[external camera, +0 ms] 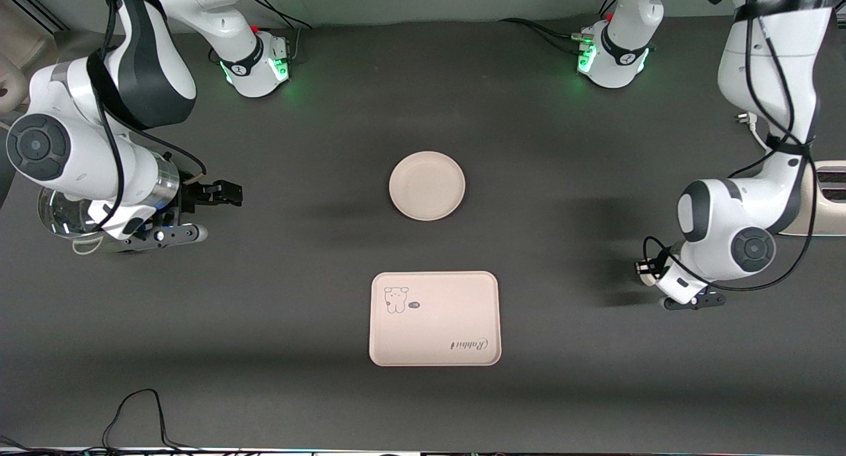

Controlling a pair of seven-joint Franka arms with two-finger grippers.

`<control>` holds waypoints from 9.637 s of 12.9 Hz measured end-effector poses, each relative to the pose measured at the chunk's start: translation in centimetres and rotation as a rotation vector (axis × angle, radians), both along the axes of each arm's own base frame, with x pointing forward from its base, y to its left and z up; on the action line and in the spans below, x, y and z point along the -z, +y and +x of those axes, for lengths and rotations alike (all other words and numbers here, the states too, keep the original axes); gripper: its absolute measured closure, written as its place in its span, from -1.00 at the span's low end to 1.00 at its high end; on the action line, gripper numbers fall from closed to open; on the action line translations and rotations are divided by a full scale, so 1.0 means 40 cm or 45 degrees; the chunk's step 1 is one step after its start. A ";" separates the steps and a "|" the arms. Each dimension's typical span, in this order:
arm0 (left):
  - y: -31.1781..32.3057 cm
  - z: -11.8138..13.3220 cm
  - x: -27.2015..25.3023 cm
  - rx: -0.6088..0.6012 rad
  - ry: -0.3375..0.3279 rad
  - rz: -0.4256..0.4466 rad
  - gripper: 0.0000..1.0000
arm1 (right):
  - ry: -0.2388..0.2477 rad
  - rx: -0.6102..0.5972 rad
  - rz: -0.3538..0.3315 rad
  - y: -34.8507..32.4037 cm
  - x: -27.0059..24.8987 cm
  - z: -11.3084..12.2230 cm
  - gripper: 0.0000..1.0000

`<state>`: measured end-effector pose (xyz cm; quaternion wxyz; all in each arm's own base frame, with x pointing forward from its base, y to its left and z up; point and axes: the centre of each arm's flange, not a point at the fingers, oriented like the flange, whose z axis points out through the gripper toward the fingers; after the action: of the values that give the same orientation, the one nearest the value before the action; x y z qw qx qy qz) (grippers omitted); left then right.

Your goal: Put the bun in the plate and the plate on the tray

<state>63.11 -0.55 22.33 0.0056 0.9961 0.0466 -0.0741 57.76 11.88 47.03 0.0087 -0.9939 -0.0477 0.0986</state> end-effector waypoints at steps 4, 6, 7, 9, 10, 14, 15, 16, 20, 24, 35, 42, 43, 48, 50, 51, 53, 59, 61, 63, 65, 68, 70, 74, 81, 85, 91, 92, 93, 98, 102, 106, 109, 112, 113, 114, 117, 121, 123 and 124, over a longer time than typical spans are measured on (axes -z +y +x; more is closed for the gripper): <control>0.038 -0.060 -0.346 -0.033 0.078 -0.008 0.74 | -0.002 0.000 0.000 0.001 0.000 0.004 -1.00; 0.061 -0.141 -0.573 -0.048 0.071 -0.014 0.74 | -0.006 0.001 0.001 0.000 -0.004 0.005 -1.00; 0.062 -0.193 -0.676 -0.046 0.063 -0.017 0.74 | -0.012 0.001 0.002 0.001 -0.008 0.007 -1.00; 0.057 -0.289 -0.822 -0.035 0.048 -0.022 0.74 | -0.054 0.002 0.010 0.002 -0.044 0.019 -1.00; 0.054 -0.323 -0.859 -0.029 0.048 -0.024 0.74 | -0.085 0.004 0.016 0.002 -0.074 0.027 -1.00; -0.037 -0.353 -0.863 -0.010 0.066 -0.014 0.74 | -0.124 0.040 0.044 -0.025 -0.117 0.043 -1.00; -0.102 -0.353 -0.849 -0.036 0.081 -0.010 0.74 | -0.112 0.045 0.073 -0.016 -0.111 0.043 -1.00; -0.182 -0.354 -0.832 -0.068 0.096 -0.014 0.74 | -0.096 0.043 0.090 0.000 -0.099 0.044 -1.00; -0.581 -0.362 -0.715 -0.228 0.041 -0.010 0.74 | -0.008 0.051 0.104 0.078 0.001 0.055 -1.00; -0.949 -0.384 -0.466 -0.371 0.028 -0.062 0.74 | 0.031 0.047 0.129 0.130 0.059 0.059 -1.00; -1.258 -0.532 -0.072 -0.542 0.040 -0.068 0.74 | 0.001 -0.011 0.129 0.252 0.092 0.041 -1.00; -1.267 -0.551 -0.034 -0.548 0.040 -0.069 0.15 | -0.057 -0.032 0.137 0.308 0.199 0.044 -1.00; -1.268 -0.552 -0.033 -0.552 0.040 -0.069 -0.10 | -0.060 -0.039 0.134 0.321 0.237 0.031 -1.00; -1.266 -0.548 -0.033 -0.560 0.038 -0.068 -1.00 | -0.043 -0.059 0.120 0.345 0.316 -0.011 -1.00; -1.266 -0.548 -0.033 -0.560 0.037 -0.068 -1.00 | -0.061 -0.063 0.125 0.353 0.315 -0.011 -1.00; -1.265 -0.547 -0.034 -0.561 0.037 -0.069 -1.00 | -0.065 -0.063 0.126 0.354 0.317 -0.011 -1.00; -1.254 -0.532 -0.040 -0.573 0.028 -0.064 -1.00 | -0.088 -0.048 0.129 0.353 0.329 -0.011 -1.00; -0.979 -0.310 -0.272 -0.555 -0.092 0.073 -1.00 | -0.155 -0.029 0.142 0.459 0.494 -0.127 -1.00; -0.826 -0.231 -0.370 -0.515 -0.097 0.077 -1.00 | -0.179 -0.003 0.141 0.538 0.529 -0.180 -1.00; -0.649 -0.161 -0.458 -0.471 -0.112 0.065 -1.00 | -0.217 -0.004 0.145 0.598 0.593 -0.239 -1.00; -0.466 -0.121 -0.540 -0.393 -0.115 0.055 -1.00 | -0.230 -0.013 0.140 0.618 0.651 -0.285 -1.00; -0.264 -0.117 -0.637 -0.316 -0.113 0.045 -1.00 | -0.231 -0.001 0.130 0.657 0.691 -0.353 -1.00; -0.197 -0.127 -0.674 -0.275 -0.111 0.040 -1.00 | -0.258 0.001 0.136 0.658 0.720 -0.388 -0.99; -0.109 -0.140 -0.711 -0.185 -0.103 0.031 -1.00 | -0.267 0.007 0.130 0.644 0.749 -0.398 -0.42; -0.080 -0.138 -0.774 -0.124 -0.142 0.080 -1.00 | -0.288 -0.004 0.154 0.664 0.719 -0.400 0.82; -0.053 -0.132 -0.828 -0.085 -0.172 0.108 -1.00 | -0.278 0.063 0.187 0.677 0.698 -0.381 0.85; -0.036 -0.139 -0.813 -0.092 -0.114 0.114 -1.00 | -0.276 0.139 0.280 0.742 0.502 -0.224 0.91; -0.044 -0.143 -0.811 -0.085 -0.098 0.114 -1.00 | -0.284 0.165 0.295 0.728 0.455 -0.174 0.91; -0.053 -0.143 -0.812 -0.077 -0.097 0.114 -1.00 | -0.291 0.191 0.312 0.713 0.400 -0.120 0.91; -0.088 -0.138 -0.835 -0.049 -0.132 0.104 -1.00 | -0.339 0.272 0.385 0.664 0.199 0.149 0.91; -0.094 -0.122 -0.848 -0.044 -0.205 0.097 -1.00 | -0.375 0.329 0.382 0.648 0.374 0.285 0.91; -0.093 -0.115 -0.872 -0.046 -0.245 0.093 -1.00 | -0.446 0.378 0.384 0.649 0.666 0.318 0.91; -0.092 -0.114 -0.872 -0.047 -0.245 0.093 -1.00 | -0.435 0.388 0.386 0.651 0.726 0.319 0.90; -0.092 -0.113 -0.867 -0.047 -0.240 0.093 -1.00 | -0.450 0.388 0.400 0.655 0.701 0.329 0.62; -0.093 -0.111 -0.863 -0.047 -0.237 0.093 -1.00 | -0.455 0.386 0.406 0.658 0.693 0.329 0.40; -0.093 -0.109 -0.858 -0.046 -0.233 0.093 -1.00 | -0.464 0.384 0.415 0.663 0.676 0.333 0.12; -0.094 -0.105 -0.848 -0.045 -0.225 0.092 -1.00 | -0.451 0.354 0.428 0.675 0.542 0.341 -0.52; -0.097 -0.105 -0.849 -0.043 -0.227 0.091 -1.00 | -0.460 0.273 0.315 0.576 0.184 0.322 -1.00; -0.101 -0.105 -0.849 -0.040 -0.228 0.089 -1.00 | -0.467 0.220 0.282 0.423 0.049 0.295 -1.00; -0.109 -0.106 -0.849 -0.033 -0.228 0.088 -1.00 | -0.447 0.187 0.263 0.332 -0.007 0.267 -1.00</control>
<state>58.88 -4.92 56.29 -0.0239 0.9977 0.0613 0.0168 68.45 25.16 47.30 0.1092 -0.9905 0.0143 -0.0825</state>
